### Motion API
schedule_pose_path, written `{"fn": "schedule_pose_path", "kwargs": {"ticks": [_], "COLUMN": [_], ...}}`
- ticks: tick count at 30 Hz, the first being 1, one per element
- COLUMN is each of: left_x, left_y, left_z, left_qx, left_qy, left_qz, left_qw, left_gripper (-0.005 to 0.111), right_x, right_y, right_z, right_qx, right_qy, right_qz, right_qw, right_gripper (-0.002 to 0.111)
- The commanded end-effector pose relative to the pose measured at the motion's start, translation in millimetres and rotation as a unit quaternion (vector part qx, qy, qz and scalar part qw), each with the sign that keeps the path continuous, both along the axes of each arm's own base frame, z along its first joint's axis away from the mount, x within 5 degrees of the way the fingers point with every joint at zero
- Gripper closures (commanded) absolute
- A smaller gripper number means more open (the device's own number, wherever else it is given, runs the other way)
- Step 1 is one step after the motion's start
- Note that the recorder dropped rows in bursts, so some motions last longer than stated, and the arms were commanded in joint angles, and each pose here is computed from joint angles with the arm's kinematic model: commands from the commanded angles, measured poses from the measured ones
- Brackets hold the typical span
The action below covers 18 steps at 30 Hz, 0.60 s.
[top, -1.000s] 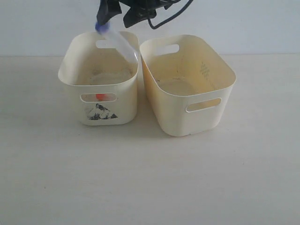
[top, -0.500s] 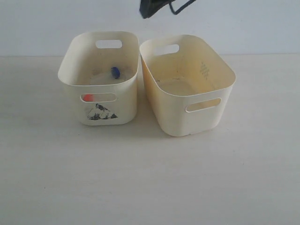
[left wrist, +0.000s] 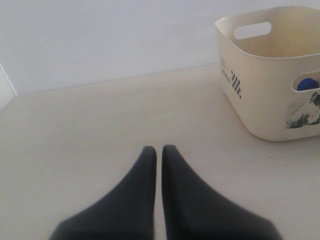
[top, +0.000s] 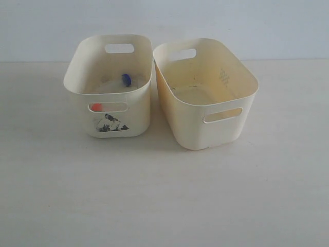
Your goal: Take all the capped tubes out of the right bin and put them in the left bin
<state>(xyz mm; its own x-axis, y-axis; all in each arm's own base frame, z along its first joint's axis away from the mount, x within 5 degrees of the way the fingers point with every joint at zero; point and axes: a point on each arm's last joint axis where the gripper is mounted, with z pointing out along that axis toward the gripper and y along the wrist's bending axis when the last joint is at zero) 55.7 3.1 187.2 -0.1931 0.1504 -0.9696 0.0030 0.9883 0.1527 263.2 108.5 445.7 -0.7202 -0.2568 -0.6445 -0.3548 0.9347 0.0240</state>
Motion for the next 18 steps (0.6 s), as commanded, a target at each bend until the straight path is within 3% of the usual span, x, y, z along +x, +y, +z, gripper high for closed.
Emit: {"fn": "schedule_pose_path", "kwargs": {"ticks": [1,9,11,14,16,18], "left_x": [0,0,0,0,0,0], "left_y": [0,0,0,0,0,0], "left_z": [2,2,2,2,2,2], "left_qx": [-0.006,-0.006,-0.006,-0.006,-0.006,-0.006], "left_qy": [-0.008,-0.008,-0.008,-0.008,-0.008,-0.008], "left_qz": [0.001,0.001,0.001,0.001,0.001,0.001], "left_qw": [1.0,1.0,1.0,1.0,1.0,1.0], "left_gripper": [0.102,0.102,0.102,0.102,0.102,0.102], "right_x": [-31,-68,-83,-109,-125,-139], "right_y": [-14,-30,-38,-50,-65,-84], "right_z": [3,29,28,9,-24,-77], "right_qx": [0.015,0.029,0.047,0.088,0.106,0.106], "right_qy": [-0.005,-0.06,-0.137,-0.261,-0.332,-0.368], "right_qz": [-0.015,-0.018,-0.017,-0.01,-0.033,-0.09], "right_qw": [1.0,0.998,0.989,0.961,0.937,0.92], "right_gripper": [0.109,0.109,0.109,0.109,0.109,0.109]}}
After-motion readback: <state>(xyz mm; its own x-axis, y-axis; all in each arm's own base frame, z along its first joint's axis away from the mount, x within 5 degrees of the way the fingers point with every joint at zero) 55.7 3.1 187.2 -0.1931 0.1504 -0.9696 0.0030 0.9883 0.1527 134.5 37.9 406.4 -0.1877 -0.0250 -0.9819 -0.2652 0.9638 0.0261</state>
